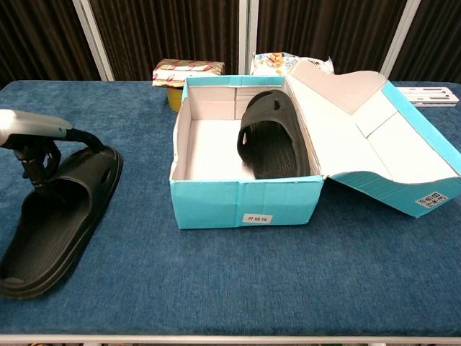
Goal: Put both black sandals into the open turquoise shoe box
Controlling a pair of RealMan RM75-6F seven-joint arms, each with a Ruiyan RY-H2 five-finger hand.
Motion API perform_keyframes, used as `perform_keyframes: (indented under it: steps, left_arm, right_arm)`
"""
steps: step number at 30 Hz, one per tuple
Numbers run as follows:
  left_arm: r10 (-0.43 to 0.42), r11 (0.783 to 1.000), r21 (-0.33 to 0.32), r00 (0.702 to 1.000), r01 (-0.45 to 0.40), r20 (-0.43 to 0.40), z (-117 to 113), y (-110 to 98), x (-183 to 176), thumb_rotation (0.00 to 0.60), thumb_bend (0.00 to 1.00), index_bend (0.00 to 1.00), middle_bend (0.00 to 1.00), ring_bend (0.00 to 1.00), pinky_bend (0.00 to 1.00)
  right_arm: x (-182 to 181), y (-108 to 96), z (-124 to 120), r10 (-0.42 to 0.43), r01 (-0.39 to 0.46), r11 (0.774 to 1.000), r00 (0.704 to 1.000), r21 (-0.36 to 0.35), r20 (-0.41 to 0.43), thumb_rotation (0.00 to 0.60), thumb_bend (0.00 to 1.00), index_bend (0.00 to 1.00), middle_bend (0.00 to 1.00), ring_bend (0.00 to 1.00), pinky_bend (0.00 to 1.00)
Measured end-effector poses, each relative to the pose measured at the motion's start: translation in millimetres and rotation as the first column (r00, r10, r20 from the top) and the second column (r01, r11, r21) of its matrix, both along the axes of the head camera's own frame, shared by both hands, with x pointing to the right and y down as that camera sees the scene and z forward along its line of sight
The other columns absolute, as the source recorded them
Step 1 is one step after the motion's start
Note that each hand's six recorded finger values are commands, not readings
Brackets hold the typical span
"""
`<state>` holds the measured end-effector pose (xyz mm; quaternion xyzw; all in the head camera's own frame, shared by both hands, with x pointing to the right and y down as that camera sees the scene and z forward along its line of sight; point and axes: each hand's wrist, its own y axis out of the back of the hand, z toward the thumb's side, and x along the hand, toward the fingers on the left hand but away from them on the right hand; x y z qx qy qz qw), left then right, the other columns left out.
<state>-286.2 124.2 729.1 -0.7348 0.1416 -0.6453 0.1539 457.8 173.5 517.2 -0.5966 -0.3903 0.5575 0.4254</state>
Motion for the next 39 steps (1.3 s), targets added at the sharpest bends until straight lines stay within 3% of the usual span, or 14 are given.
perform_keyframes:
  steps: [6, 10, 15, 21, 27, 31, 34, 39]
  left_arm:
    - [0.017, 1.0, -0.009, 0.998, -0.016, 0.052, 13, 3, -2, 0.6, 0.0, 0.27, 0.28, 0.66, 0.73]
    - [-0.013, 1.0, 0.01, 0.998, 0.012, 0.056, 14, 0, -3, 0.6, 0.0, 0.43, 0.44, 0.75, 0.77]
    - [-0.115, 0.99, 0.077, 0.993, 0.114, 0.012, 4, -11, -8, 0.6, 0.0, 0.49, 0.5, 0.76, 0.78]
    - [-0.252, 0.945, 0.184, 0.96, 0.271, -0.122, -26, -40, -19, 0.6, 0.0, 0.49, 0.5, 0.76, 0.78]
    - [-0.35, 0.862, 0.243, 0.87, 0.444, -0.347, -56, -77, -14, 0.6, 0.0, 0.49, 0.5, 0.74, 0.79]
    - [-0.34, 0.826, 0.231, 0.78, 0.515, -0.526, -68, -100, 9, 0.6, 0.0, 0.49, 0.5, 0.7, 0.79]
    - [-0.305, 0.819, 0.211, 0.717, 0.533, -0.627, -68, -111, 32, 0.6, 0.0, 0.49, 0.5, 0.69, 0.79]
    - [-0.243, 0.829, 0.2, 0.658, 0.522, -0.712, -54, -120, 73, 0.6, 0.0, 0.49, 0.5, 0.68, 0.79]
  right_arm:
    - [1, 1, -2, 0.007, -0.007, 1.0, 1.0, 0.007, -0.001, 0.6, 0.07, 0.0, 0.0, 0.0, 0.0]
    - [0, 1, -2, 0.004, -0.004, 1.0, 1.0, 0.011, 0.0, 0.6, 0.07, 0.0, 0.0, 0.0, 0.0]
    - [1, 2, -4, 0.007, -0.007, 1.0, 1.0, 0.013, -0.002, 0.6, 0.07, 0.0, 0.0, 0.0, 0.0]
    - [2, 2, -5, 0.009, -0.009, 1.0, 1.0, 0.019, -0.002, 0.6, 0.07, 0.0, 0.0, 0.0, 0.0]
    - [-1, 2, -5, 0.002, -0.002, 1.0, 1.0, 0.017, -0.004, 0.6, 0.07, 0.0, 0.0, 0.0, 0.0]
    - [-2, 2, -5, -0.001, 0.001, 1.0, 1.0, 0.016, -0.006, 0.6, 0.07, 0.0, 0.0, 0.0, 0.0]
    - [-2, 2, -5, 0.004, -0.004, 1.0, 1.0, 0.014, -0.011, 0.6, 0.07, 0.0, 0.0, 0.0, 0.0]
    - [-1, 3, -7, 0.01, -0.01, 1.0, 1.0, 0.014, -0.017, 0.6, 0.07, 0.0, 0.0, 0.0, 0.0]
